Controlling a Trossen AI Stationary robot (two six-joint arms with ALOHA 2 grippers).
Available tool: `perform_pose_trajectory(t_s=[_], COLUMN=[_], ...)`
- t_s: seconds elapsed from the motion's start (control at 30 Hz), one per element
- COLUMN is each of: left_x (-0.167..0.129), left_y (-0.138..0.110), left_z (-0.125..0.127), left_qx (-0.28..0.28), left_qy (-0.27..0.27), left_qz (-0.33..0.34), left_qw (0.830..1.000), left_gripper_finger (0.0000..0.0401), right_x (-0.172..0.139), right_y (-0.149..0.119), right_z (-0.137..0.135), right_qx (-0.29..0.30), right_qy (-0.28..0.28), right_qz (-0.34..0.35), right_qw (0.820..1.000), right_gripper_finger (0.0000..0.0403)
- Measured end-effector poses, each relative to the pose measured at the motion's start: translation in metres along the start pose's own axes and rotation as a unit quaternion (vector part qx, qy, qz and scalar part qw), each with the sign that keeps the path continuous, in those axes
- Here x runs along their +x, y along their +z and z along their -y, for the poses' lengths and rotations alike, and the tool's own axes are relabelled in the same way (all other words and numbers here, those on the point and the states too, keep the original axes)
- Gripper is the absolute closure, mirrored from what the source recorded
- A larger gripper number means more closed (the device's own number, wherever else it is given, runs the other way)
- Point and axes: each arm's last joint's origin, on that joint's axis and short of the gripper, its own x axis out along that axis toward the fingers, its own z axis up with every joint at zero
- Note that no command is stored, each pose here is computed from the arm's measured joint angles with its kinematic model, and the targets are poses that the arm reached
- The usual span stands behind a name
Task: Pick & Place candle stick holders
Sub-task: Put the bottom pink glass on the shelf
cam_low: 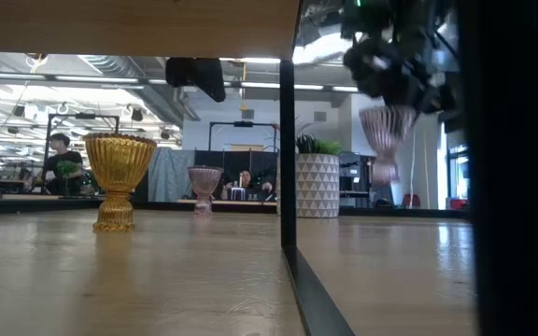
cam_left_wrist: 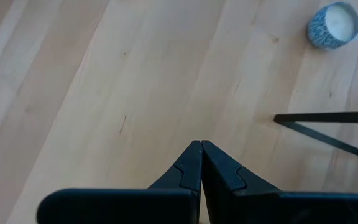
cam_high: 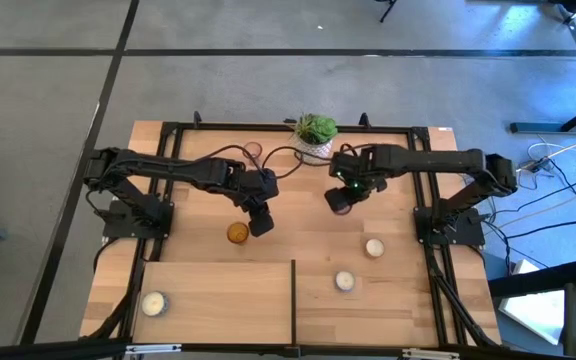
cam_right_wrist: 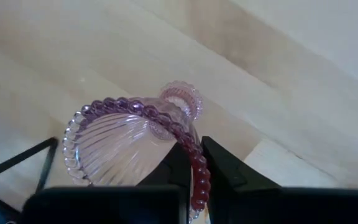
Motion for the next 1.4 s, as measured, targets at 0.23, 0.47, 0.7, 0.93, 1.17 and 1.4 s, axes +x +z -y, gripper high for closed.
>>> perform_pose_trajectory(t_s=[0.23,0.47,0.7,0.93,1.17,1.4], left_x=[-0.025,-0.063,-0.094,-0.117,-0.128,-0.127], left_y=[-0.004,-0.01,-0.02,-0.034,-0.044,-0.051], left_z=[-0.002,-0.004,-0.003,0.002,-0.003,0.01], left_qx=[-0.013,-0.033,-0.05,-0.041,-0.113,-0.147], left_qy=[-0.001,-0.023,-0.051,-0.059,-0.004,0.009], left_qz=[0.026,0.081,0.122,0.149,0.181,0.193], left_qw=[1.0,0.996,0.99,0.986,0.977,0.97], left_gripper_finger=[0.04,0.04,0.04,0.04,0.04,0.04], right_x=[-0.059,-0.1,-0.112,-0.112,-0.103,-0.117], right_y=[-0.005,-0.019,-0.034,-0.048,-0.058,-0.067], right_z=[-0.025,-0.044,-0.057,-0.073,-0.108,-0.162], right_qx=[-0.041,-0.071,-0.096,-0.118,-0.154,-0.241], right_qy=[0.018,0.053,0.08,0.127,0.191,0.211], right_qz=[0.047,0.095,0.103,0.089,0.061,0.055], right_qw=[0.998,0.992,0.987,0.981,0.968,0.946], right_gripper_finger=[0.0383,0.0383,0.0383,0.0383,0.0383,0.0383])
